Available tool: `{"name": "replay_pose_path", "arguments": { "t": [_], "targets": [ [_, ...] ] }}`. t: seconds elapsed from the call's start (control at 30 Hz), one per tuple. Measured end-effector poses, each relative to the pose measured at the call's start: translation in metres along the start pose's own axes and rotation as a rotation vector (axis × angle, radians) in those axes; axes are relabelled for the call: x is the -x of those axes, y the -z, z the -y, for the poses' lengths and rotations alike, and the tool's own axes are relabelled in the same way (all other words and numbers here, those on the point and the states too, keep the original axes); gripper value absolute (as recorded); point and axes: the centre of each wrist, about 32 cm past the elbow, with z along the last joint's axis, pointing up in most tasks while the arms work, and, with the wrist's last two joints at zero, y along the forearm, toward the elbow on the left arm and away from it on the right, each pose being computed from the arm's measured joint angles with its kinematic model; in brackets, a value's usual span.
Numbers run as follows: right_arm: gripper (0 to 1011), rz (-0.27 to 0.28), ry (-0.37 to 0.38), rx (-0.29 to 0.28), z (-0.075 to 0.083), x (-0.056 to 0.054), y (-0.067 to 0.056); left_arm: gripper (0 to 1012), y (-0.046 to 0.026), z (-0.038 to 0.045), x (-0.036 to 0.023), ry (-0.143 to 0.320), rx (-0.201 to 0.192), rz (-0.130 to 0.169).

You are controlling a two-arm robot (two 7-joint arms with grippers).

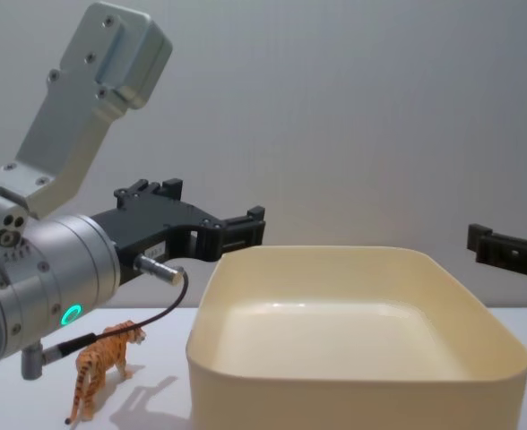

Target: Pick up the toy alternately with two hands and place it into the central storage box.

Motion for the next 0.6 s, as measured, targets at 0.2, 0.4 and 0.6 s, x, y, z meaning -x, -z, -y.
{"name": "replay_pose_path", "arguments": {
  "t": [0.2, 0.4, 0.6],
  "targets": [
    [1001, 0.000, 0.000, 0.000, 0.000, 0.000, 0.000, 1002, -0.0002, 0.0002, -0.0008, 0.000, -0.004, -0.004],
    [1001, 0.000, 0.000, 0.000, 0.000, 0.000, 0.000, 1002, -0.0004, -0.0019, -0.0032, -0.005, -0.025, -0.016],
    [1001, 0.000, 0.000, 0.000, 0.000, 0.000, 0.000, 1002, -0.0002, -0.0110, -0.0044, -0.040, -0.066, -0.037]
  ]
}}
